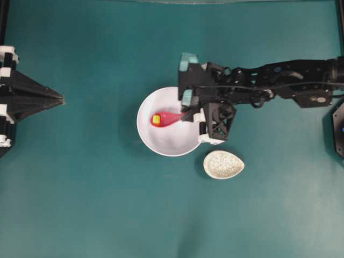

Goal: Scoop the yellow hexagonal prism block from the bowl with a spoon using the right arm.
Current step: 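Lower the spoon into the bowl and push it under the yellow block, then raise the spoon holding the yellow block out of the bowl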

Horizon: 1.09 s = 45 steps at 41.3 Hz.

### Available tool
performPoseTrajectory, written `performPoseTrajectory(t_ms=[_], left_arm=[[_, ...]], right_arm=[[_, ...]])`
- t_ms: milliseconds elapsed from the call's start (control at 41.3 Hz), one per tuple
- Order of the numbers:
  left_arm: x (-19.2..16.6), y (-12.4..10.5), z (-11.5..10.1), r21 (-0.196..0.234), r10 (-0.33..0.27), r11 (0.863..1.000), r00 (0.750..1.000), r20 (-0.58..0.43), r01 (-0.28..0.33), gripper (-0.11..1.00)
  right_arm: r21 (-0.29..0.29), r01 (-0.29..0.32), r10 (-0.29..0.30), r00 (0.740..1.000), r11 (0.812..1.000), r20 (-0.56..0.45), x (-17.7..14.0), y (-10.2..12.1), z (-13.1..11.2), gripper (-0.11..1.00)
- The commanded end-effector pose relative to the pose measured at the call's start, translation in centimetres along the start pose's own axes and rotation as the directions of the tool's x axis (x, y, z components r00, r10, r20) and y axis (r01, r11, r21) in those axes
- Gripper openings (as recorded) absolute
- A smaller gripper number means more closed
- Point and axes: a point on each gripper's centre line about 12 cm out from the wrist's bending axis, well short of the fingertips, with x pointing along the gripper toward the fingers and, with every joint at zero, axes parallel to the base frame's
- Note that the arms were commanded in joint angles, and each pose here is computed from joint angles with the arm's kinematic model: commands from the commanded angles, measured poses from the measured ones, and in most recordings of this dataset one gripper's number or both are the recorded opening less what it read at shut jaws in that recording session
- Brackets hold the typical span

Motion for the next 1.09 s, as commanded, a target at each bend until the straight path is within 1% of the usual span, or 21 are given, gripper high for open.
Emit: performPoseTrajectory(t_ms=[0, 291, 460, 557, 727, 921, 993, 1066], left_arm=[[0.1, 0.0, 1.0, 0.0, 0.002, 1.0, 1.0, 0.028, -0.002, 0.11], [0.1, 0.0, 1.1, -0.003, 0.002, 1.0, 1.0, 0.031, -0.002, 0.11], [0.1, 0.0, 1.1, -0.003, 0.002, 1.0, 1.0, 0.031, -0.002, 0.11], [0.1, 0.0, 1.1, -0.003, 0.0, 1.0, 0.999, 0.032, 0.0, 0.11], [0.1, 0.0, 1.1, -0.003, 0.002, 1.0, 0.999, 0.032, -0.002, 0.11], [0.1, 0.0, 1.2, -0.003, 0.002, 1.0, 0.999, 0.034, -0.002, 0.11], [0.1, 0.0, 1.2, -0.003, 0.002, 1.0, 0.999, 0.034, -0.002, 0.11], [0.1, 0.0, 1.2, -0.003, 0.0, 1.0, 0.999, 0.035, 0.0, 0.11]], right_arm=[[0.006, 0.009, -0.01, 0.997, 1.0, 0.08, -1.5, 0.3, 1.1, 0.22], [0.034, 0.022, -0.027, 0.989, 0.999, 0.144, -3.0, 0.8, -0.3, 0.22], [0.03, 0.033, -0.039, 0.977, 0.999, 0.208, -4.2, 1.6, -1.3, 0.22], [0.031, 0.041, -0.048, 0.965, 0.999, 0.259, -5.1, 1.9, -1.6, 0.22], [0.073, 0.053, -0.075, 0.935, 0.996, 0.347, -6.9, 1.7, -1.6, 0.22], [0.067, 0.046, -0.07, 0.906, 0.997, 0.418, -9.2, 1.8, -0.3, 0.22], [0.056, 0.043, -0.063, 0.893, 0.998, 0.446, -10.3, 2.0, 0.3, 0.22], [0.046, 0.039, -0.056, 0.885, 0.998, 0.463, -11.1, 2.1, 0.6, 0.22]])
